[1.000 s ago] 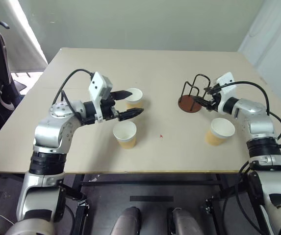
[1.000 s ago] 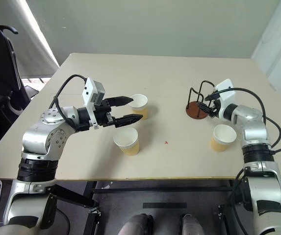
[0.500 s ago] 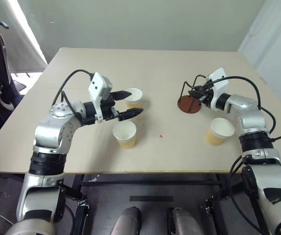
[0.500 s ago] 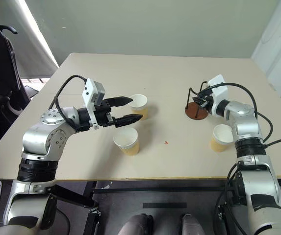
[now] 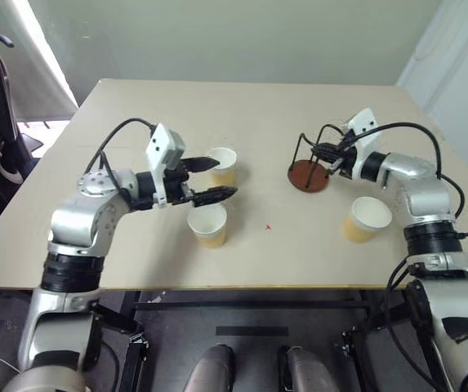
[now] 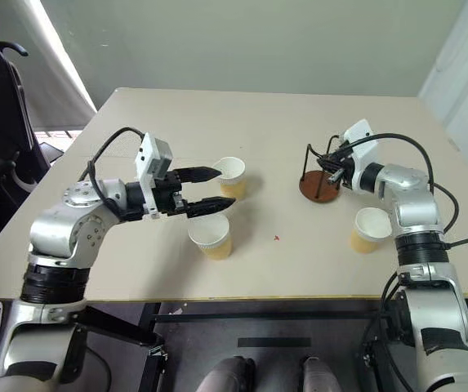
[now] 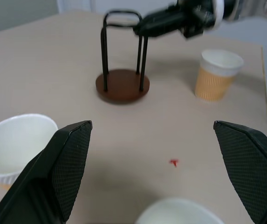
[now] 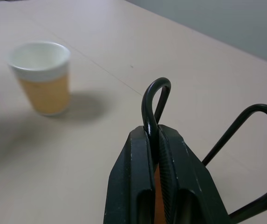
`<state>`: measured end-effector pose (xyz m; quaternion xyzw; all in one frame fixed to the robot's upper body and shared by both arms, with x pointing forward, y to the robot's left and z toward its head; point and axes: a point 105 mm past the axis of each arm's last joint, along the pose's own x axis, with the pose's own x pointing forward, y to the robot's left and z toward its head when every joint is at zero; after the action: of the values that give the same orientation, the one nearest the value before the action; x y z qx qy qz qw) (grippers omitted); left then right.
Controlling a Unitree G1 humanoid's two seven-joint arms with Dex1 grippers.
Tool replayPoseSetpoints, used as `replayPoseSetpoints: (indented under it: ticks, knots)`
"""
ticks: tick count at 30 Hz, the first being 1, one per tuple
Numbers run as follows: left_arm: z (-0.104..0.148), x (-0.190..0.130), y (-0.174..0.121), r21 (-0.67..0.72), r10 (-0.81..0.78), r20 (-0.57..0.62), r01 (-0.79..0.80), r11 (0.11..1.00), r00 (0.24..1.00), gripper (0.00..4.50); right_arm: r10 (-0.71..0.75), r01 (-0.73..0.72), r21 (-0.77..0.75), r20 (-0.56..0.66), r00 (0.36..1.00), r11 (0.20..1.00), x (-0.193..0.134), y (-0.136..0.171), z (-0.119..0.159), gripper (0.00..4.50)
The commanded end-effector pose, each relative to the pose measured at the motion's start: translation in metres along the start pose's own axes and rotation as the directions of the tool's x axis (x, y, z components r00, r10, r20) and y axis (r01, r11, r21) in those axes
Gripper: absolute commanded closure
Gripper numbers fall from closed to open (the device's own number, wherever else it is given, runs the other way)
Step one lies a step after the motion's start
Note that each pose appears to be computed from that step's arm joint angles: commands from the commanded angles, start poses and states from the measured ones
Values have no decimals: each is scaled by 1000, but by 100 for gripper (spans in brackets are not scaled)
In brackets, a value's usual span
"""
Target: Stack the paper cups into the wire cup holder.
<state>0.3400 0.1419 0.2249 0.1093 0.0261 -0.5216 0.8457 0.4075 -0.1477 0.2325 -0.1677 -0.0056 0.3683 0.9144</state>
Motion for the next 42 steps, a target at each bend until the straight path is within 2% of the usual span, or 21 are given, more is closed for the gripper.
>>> replayPoseSetpoints:
  ticks: [1,9,16,37,42]
  knots:
    - [12,-8,-3,32,-62,-14,62,998,998,0,102,-96,-89,65,993,991,-8,25,33,448]
    - [11,-21,-5,39,-155,-103,160,986,983,0,217,-209,-117,59,974,971,-17,67,41,448]
    - [13,-22,-7,48,-197,-140,206,977,970,0,285,-279,-113,44,957,954,-24,87,39,448]
    - [13,-25,-8,53,-204,-149,214,976,968,0,374,-375,-104,-34,927,921,-26,106,15,448]
    - [14,-28,-19,47,-270,-167,281,958,948,0,385,-390,-112,-62,921,914,-27,109,8,448]
